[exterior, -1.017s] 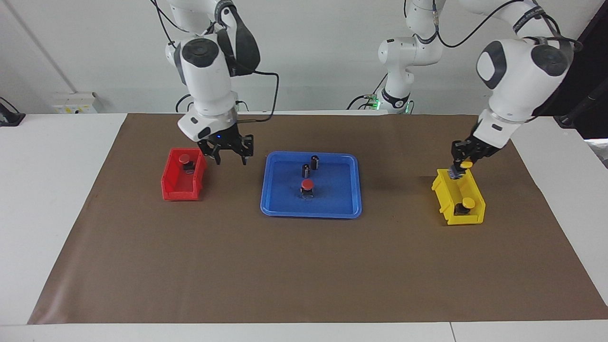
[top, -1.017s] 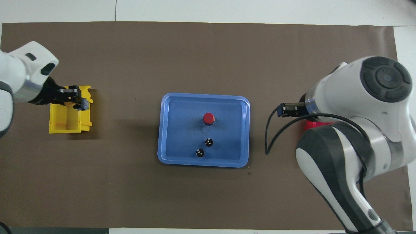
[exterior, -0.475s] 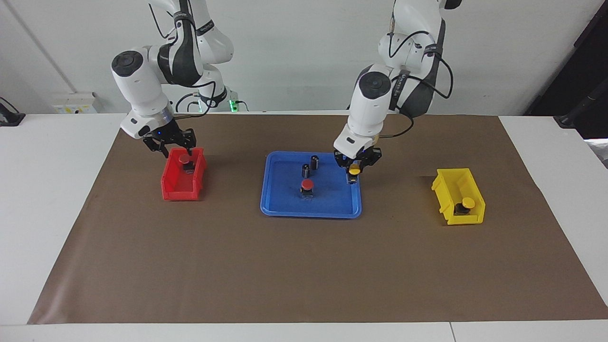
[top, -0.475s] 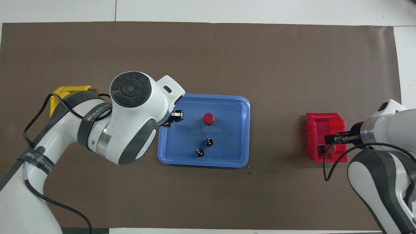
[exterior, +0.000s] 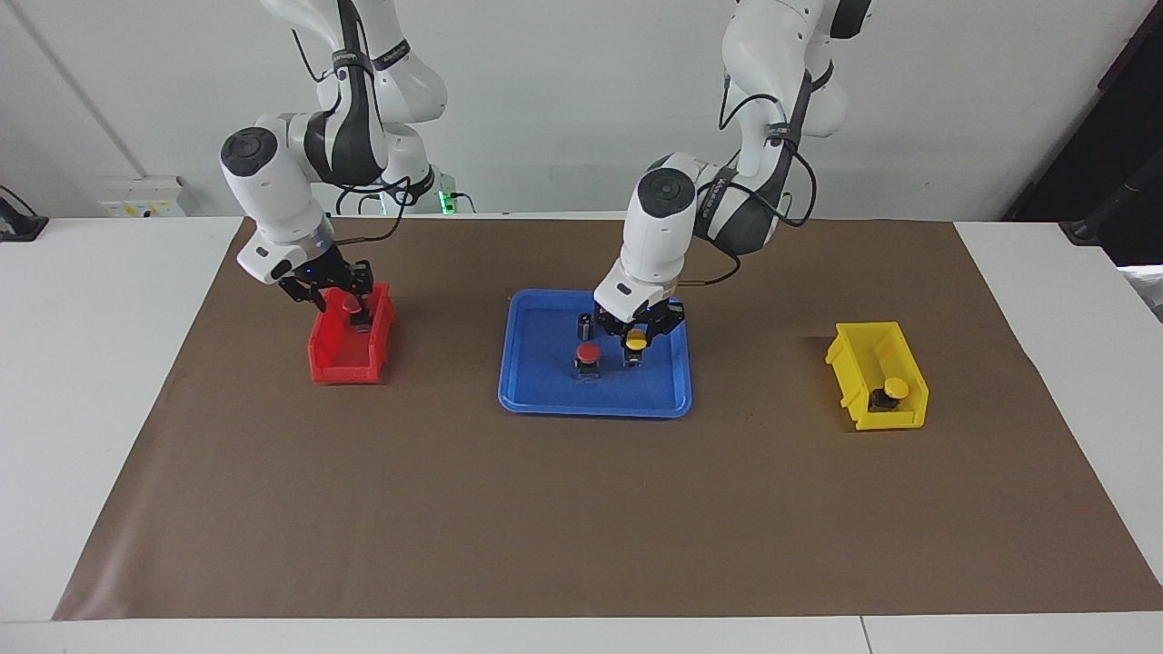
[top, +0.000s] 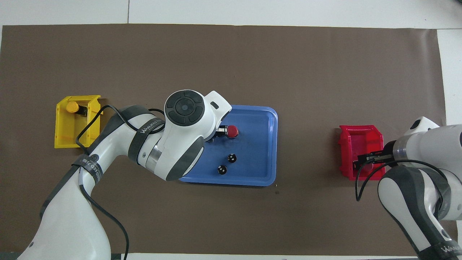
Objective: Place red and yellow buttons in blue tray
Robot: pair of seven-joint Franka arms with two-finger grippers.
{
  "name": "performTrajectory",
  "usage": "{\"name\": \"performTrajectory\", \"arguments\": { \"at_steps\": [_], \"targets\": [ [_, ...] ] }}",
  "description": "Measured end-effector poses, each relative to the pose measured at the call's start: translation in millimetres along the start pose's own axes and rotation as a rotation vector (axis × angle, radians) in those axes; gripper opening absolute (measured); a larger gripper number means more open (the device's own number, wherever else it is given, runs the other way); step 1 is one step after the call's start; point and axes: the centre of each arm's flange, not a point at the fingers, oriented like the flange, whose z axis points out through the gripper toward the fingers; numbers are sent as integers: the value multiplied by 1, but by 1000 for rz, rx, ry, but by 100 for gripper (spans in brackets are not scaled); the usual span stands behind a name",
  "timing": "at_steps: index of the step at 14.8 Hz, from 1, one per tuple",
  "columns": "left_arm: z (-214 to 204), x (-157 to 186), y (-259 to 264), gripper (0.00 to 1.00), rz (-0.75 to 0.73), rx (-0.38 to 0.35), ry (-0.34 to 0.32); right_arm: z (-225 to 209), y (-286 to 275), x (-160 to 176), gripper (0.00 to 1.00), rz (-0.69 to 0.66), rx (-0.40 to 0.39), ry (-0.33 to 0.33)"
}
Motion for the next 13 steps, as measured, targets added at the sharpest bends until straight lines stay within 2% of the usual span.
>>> {"name": "performTrajectory", "arguments": {
  "at_steps": [6,7,8,9,10,11,13],
  "targets": [
    [8,5,4,41,-3,-2,3,19,-4,-8,66,-5,0,-4],
    [8,5,3,46,-6,-2,3,21,-4,-9,66,-6,1,-7],
    [8,6,2,46,-7,-2,3,23,-4,-11,65,-6,2,-11],
    [8,7,1,52,-9,-1,3,25,-5,-12,65,-6,2,-15],
    [8,7,1,64,-11,1,2,26,-5,-13,65,-6,3,-18],
    [6,7,0,71,-13,4,-3,27,-5,-13,64,-6,3,-19],
    [-7,9,-1,74,-15,21,-27,28,-5,-14,63,-6,3,-22]
  ]
}}
